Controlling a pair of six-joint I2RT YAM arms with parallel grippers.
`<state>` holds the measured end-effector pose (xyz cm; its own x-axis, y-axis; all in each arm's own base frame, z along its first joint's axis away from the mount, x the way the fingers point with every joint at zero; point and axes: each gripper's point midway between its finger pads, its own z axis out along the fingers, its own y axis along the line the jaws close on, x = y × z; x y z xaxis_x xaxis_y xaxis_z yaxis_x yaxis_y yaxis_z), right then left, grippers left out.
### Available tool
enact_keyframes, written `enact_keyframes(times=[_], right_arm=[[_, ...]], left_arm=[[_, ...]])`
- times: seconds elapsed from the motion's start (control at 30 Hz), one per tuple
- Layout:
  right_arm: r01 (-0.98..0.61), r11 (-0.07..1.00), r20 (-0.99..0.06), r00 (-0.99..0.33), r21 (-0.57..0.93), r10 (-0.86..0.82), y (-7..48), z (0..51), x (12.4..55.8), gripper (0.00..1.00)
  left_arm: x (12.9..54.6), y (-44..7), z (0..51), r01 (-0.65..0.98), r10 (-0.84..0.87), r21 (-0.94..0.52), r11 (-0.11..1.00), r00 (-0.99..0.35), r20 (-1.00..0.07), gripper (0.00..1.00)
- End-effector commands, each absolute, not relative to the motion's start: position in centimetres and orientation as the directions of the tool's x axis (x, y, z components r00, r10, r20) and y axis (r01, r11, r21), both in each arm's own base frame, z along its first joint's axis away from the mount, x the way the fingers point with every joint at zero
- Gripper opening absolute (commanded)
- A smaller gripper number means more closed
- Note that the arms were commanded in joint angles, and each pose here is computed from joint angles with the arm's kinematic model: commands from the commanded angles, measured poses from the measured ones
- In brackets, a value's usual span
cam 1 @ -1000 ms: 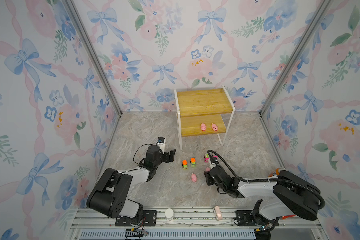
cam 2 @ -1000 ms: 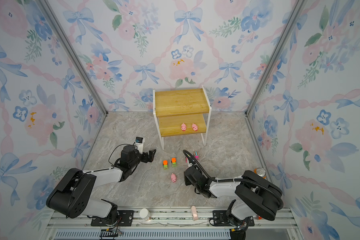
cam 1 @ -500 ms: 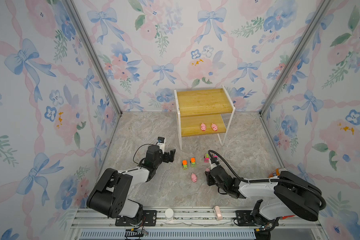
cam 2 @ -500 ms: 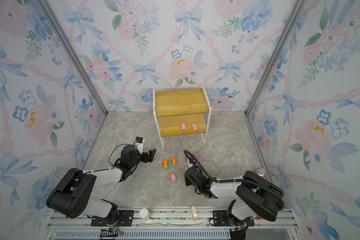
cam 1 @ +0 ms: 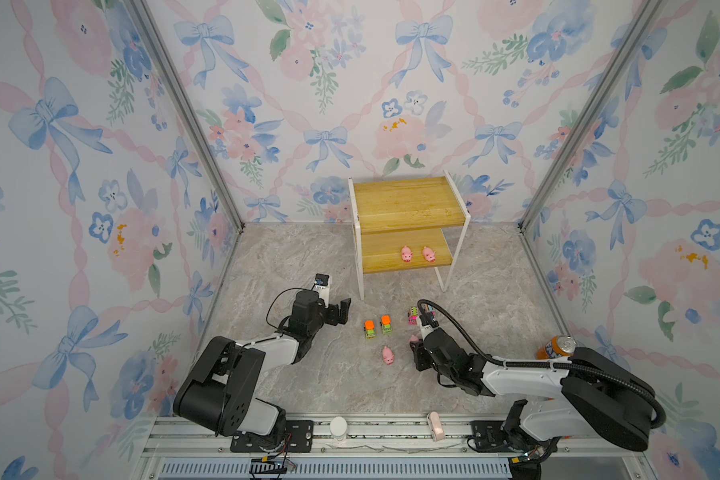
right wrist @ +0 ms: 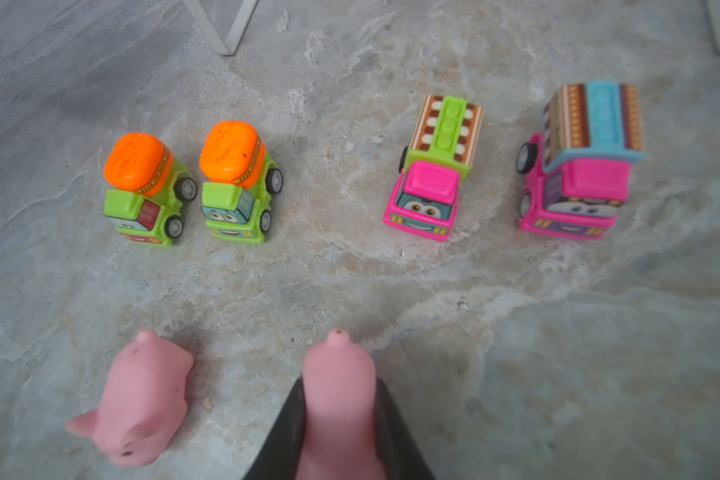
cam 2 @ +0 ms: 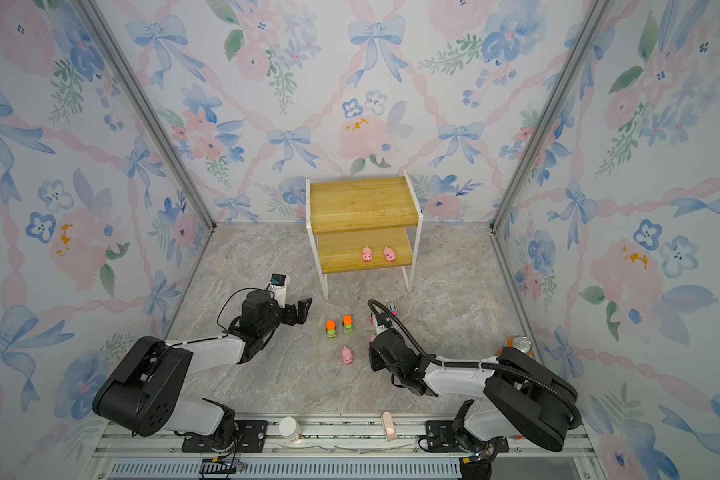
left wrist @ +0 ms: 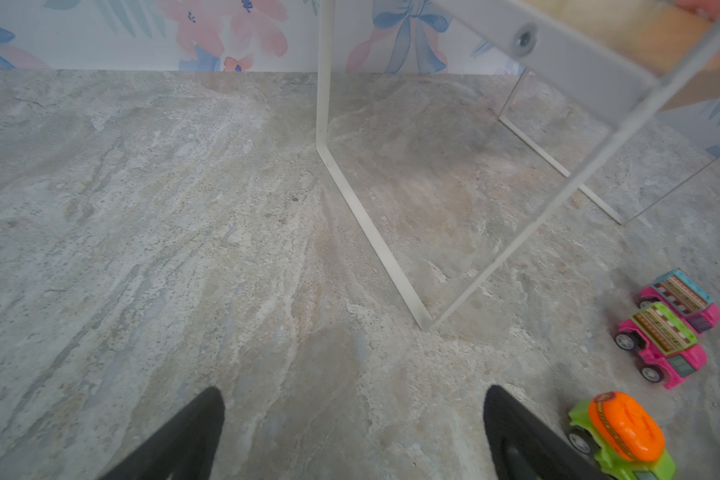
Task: Place and organize the plastic toys onto the shelf
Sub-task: 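Lower the open right gripper around the pink pig nearest the trucks and close, then lift the pink pig and carry it with the right gripper to the lower shelf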
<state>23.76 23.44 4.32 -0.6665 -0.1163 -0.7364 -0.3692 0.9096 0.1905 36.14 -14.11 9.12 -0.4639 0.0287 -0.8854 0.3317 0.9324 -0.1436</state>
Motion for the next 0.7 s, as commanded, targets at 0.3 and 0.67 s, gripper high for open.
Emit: enact_keyframes(times=[0.3, 0.67], right_arm=[[-0.492, 0.849, -0.851, -0.515, 0.193, -0.105, 27.0, 15.2, 28.4, 0.26], [-0.582, 0.798, -0.908, -0.403, 0.155, -0.117, 31.9, 21.2, 33.6, 0.27]], left_arm=[[35.9, -14.2, 8.9, 0.343, 0.047, -0.13, 0.93, -0.463, -0.885, 0.98], [35.8, -14.1, 9.2, 0.338, 0.044, -0.127, 0.932, -0.455, -0.889, 0.98]])
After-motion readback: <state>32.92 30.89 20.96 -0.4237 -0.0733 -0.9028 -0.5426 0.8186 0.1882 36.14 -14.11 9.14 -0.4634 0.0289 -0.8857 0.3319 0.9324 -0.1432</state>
